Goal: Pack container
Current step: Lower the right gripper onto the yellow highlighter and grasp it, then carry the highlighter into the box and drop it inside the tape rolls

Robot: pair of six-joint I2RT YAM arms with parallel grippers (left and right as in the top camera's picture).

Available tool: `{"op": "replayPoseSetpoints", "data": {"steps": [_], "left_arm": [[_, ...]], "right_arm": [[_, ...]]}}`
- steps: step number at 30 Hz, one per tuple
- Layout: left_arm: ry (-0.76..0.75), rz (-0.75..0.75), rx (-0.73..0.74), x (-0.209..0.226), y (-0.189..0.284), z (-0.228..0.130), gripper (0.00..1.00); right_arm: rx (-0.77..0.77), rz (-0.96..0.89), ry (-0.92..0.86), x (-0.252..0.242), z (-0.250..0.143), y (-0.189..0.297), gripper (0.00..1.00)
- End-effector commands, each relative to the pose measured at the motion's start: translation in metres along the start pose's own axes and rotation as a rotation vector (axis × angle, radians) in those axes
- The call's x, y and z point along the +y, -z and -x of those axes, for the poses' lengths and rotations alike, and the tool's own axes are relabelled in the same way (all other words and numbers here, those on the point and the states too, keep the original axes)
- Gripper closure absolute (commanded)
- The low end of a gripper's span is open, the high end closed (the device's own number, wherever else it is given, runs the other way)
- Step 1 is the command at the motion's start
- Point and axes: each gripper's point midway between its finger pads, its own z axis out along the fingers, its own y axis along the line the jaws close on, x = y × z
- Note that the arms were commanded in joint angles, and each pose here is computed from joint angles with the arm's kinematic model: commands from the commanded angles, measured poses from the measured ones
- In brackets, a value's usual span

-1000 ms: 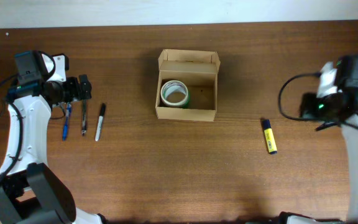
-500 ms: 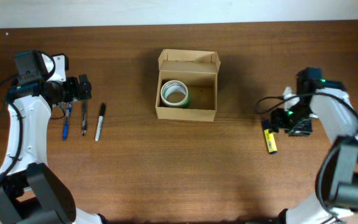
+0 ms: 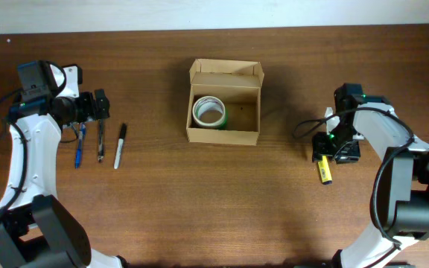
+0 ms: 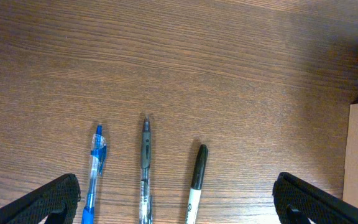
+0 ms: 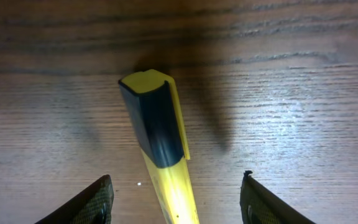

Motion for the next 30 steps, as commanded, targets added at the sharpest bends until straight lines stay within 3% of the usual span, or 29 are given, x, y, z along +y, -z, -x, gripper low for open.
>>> {"op": "replayPoseSetpoints", "data": {"steps": [1, 7, 8, 10, 23, 24, 27, 30], "left_arm": [[-0.014, -0.008, -0.006, 0.0, 0.0, 0.004, 0.01], [-0.014, -0.008, -0.006, 0.0, 0.0, 0.004, 0.01], [-0.014, -0.008, -0.006, 0.0, 0.0, 0.004, 0.01], [-0.014, -0.008, -0.006, 0.0, 0.0, 0.004, 0.01], [-0.014, -0.008, -0.006, 0.0, 0.0, 0.004, 0.01], [-0.014, -0.008, -0.006, 0.0, 0.0, 0.004, 0.01], [-0.015, -0.008, -0.006, 0.0, 0.0, 0.004, 0.01], [-0.014, -0.008, -0.006, 0.0, 0.0, 0.004, 0.01]], "right_arm": [[0.022, -0.022, -0.009, 0.0, -0.005, -0.009, 0.37], [0.027, -0.032, 0.002, 0.004, -0.008, -0.011, 0.38], [0.02, -0.033, 0.008, 0.006, -0.006, -0.011, 0.5], [0.018, -0.034, 0.007, 0.008, -0.005, -0.012, 0.56], [0.042, -0.07, -0.026, 0.0, -0.018, -0.027, 0.52], [0.044, -0.068, -0.027, 0.001, -0.019, -0.027, 0.56], [0.045, -0.068, -0.03, 0.001, -0.019, -0.027, 0.88], [0.045, -0.052, -0.036, 0.004, -0.019, -0.027, 0.93]]}}
